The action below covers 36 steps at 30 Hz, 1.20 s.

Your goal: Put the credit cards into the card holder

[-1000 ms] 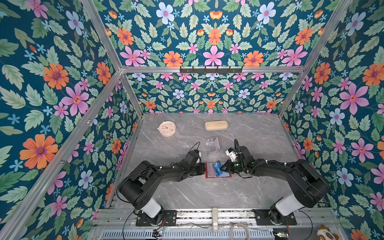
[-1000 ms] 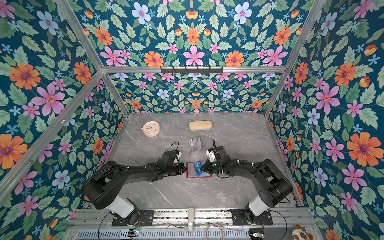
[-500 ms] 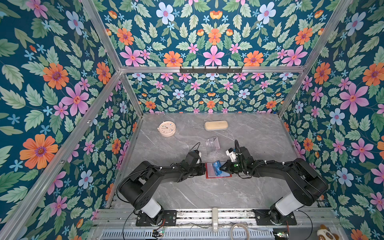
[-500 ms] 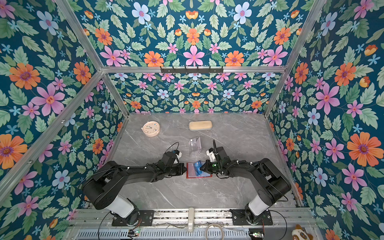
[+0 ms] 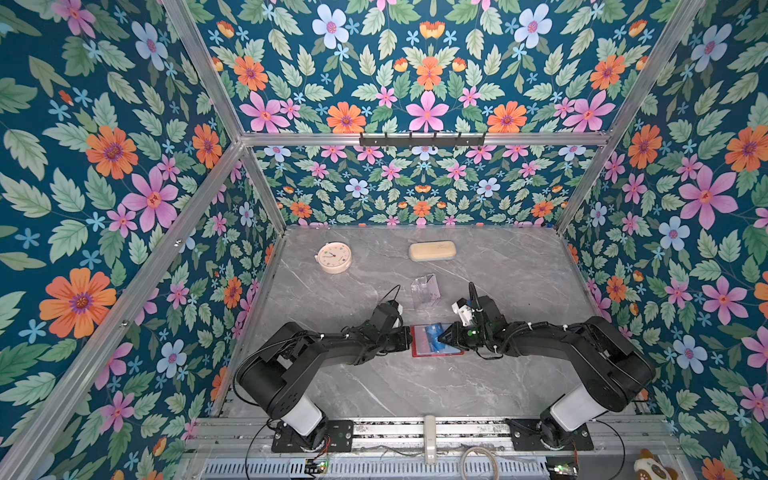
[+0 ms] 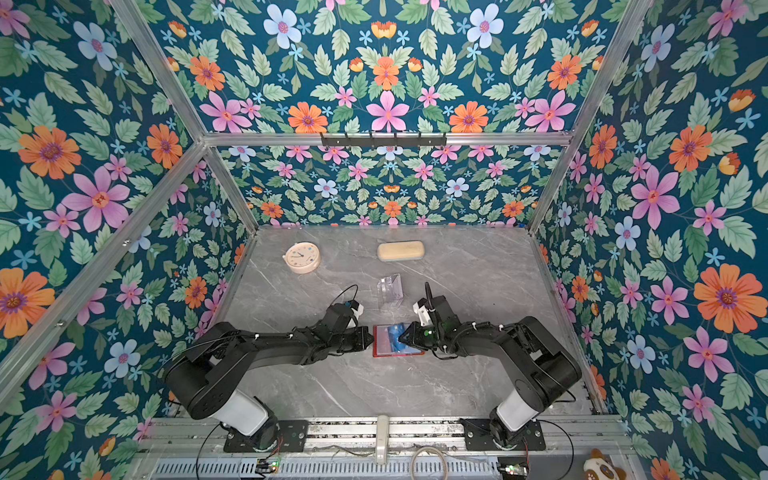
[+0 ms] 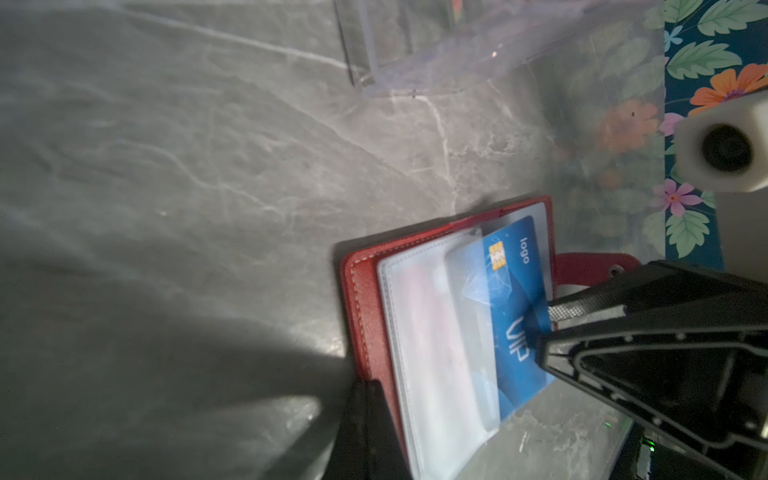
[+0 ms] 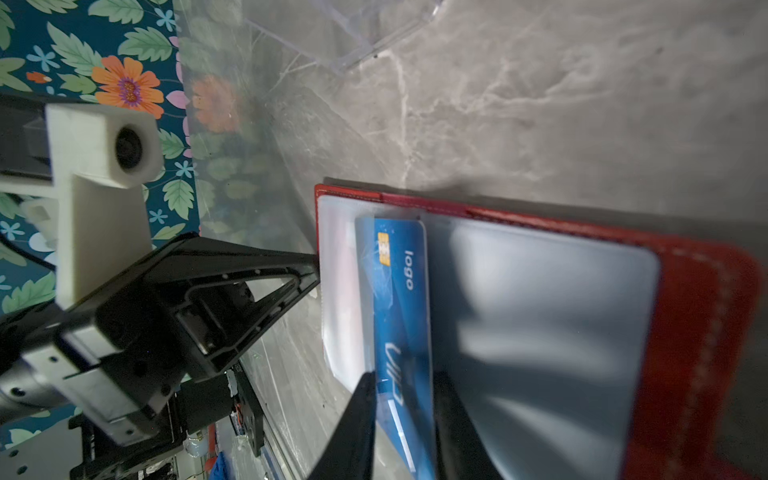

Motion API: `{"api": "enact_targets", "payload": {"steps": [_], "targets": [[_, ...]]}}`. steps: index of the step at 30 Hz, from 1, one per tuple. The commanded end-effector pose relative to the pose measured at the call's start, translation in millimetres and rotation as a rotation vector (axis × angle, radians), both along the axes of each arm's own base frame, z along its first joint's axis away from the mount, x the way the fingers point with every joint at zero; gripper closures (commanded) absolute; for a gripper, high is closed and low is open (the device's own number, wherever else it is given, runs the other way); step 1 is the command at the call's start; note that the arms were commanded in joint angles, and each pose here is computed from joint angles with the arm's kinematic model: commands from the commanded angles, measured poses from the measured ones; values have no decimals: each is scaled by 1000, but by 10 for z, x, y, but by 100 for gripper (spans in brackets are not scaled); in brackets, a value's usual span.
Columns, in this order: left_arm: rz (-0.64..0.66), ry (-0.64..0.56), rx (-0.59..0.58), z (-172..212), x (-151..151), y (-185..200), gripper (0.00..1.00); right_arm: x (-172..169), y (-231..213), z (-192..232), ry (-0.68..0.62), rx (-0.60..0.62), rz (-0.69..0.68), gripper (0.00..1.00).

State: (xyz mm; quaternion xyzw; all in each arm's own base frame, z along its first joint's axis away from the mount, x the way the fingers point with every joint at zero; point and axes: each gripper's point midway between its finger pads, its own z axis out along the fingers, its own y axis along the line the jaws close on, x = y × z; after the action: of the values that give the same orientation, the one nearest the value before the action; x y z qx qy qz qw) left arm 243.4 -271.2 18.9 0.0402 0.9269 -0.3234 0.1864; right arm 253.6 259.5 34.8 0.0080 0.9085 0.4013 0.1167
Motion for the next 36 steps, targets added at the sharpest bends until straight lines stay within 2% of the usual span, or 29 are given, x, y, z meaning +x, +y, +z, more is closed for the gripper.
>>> {"api": "enact_targets", "payload": {"steps": [1,7,14,17,19,21,26,31,36], "targets": [[5,59,71,-164,-112,124,100,5,-42,-2,-7,-48,-7,67],[1,60,75,-168,-113,123,100,14,-95,42,-33,-147,-5,54],[2,59,79,-167,-108,127,100,61,-256,79,-78,-323,-27,54],[1,61,85,-183,-112,135,100,81,-297,85,-84,-378,-28,58],[1,62,85,-186,-113,136,100,86,-322,63,-78,-409,-27,67],[2,61,85,-183,-110,135,100,92,-325,42,-73,-436,-20,81],[3,62,88,-192,-113,142,100,79,-331,-40,-56,-512,-1,98],[2,64,90,-195,-119,145,100,50,-310,-115,-43,-568,23,100],[3,63,90,-198,-117,149,100,6,-323,-240,-14,-630,48,96]]}}
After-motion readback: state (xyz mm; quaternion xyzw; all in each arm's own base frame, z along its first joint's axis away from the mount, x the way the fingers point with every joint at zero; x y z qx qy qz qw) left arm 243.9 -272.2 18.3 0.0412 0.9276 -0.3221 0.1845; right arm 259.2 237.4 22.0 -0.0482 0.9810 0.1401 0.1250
